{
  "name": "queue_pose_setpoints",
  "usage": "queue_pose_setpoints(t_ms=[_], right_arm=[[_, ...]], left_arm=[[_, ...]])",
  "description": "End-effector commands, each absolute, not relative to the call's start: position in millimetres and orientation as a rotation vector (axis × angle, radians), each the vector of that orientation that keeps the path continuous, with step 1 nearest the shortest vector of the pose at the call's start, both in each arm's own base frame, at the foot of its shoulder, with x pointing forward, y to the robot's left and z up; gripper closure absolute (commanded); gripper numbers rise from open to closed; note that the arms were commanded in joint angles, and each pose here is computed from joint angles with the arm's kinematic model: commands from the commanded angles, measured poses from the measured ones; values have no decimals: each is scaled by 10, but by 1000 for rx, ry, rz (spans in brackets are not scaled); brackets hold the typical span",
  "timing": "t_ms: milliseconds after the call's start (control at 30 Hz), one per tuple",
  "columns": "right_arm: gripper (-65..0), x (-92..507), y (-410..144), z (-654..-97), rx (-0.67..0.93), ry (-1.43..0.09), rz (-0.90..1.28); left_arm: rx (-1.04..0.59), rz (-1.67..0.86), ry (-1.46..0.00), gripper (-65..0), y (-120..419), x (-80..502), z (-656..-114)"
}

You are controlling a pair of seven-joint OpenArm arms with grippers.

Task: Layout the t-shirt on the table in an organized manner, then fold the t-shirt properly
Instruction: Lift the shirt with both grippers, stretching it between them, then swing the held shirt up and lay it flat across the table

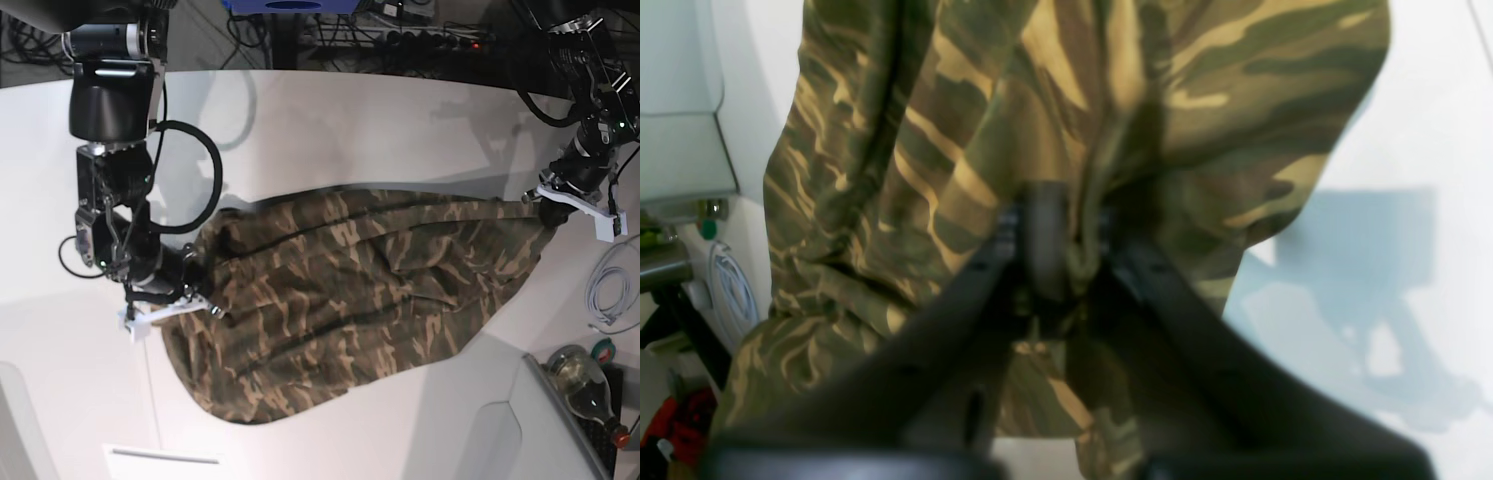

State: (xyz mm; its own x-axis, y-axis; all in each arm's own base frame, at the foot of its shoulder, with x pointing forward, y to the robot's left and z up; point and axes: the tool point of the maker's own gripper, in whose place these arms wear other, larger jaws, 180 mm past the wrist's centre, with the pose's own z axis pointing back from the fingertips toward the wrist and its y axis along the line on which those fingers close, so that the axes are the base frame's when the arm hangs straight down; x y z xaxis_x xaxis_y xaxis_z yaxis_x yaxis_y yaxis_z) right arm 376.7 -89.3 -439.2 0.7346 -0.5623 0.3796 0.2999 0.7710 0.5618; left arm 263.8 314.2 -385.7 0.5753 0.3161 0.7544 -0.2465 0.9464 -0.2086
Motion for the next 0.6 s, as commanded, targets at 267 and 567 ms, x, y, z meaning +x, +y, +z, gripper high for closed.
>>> queue_pose_setpoints(t_ms=[267, 567], right_arm=[[-5, 2997, -1136, -3714, 482, -688, -422], [-6, 2560, -1325, -3840, 412, -645, -441]], left_arm=[[-25, 229, -942, 0, 3167, 2495, -3575], [-73, 63, -876, 0, 2646, 2768, -3790]])
